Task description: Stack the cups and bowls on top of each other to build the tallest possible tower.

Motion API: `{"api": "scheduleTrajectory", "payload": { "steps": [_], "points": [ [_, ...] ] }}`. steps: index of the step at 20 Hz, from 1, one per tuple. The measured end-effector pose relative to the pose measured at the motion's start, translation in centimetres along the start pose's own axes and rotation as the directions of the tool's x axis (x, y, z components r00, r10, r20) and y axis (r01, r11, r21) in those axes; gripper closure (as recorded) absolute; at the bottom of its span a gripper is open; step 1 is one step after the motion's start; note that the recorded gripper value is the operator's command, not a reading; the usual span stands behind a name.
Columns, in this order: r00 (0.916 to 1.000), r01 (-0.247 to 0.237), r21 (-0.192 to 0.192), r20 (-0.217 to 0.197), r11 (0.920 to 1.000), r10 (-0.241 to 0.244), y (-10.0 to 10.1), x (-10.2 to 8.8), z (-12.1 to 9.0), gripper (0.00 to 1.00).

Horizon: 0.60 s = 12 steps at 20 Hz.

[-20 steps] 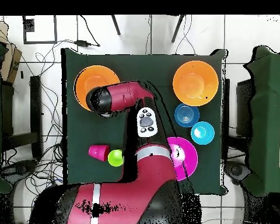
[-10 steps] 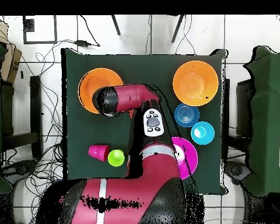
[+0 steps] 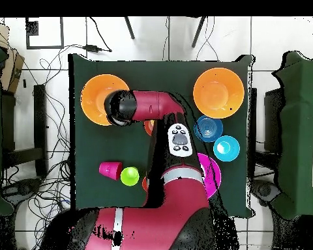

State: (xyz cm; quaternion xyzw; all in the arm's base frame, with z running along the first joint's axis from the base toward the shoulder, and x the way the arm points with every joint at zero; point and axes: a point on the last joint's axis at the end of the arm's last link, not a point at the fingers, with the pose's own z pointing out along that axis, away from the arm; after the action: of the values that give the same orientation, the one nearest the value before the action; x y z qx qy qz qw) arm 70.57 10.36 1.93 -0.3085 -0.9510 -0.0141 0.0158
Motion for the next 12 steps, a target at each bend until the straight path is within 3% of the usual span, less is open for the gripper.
{"api": "scheduleTrajectory", "payload": {
  "steps": [5,12],
  "points": [
    [0.9993,-0.031,-0.033,0.019,0.999,0.032,0.6,-0.6,-3.6,0.0],
    [0.9963,-0.051,-0.063,0.066,0.9967,0.055,1.2,-1.3,-5.7,0.0]
  ]
}}
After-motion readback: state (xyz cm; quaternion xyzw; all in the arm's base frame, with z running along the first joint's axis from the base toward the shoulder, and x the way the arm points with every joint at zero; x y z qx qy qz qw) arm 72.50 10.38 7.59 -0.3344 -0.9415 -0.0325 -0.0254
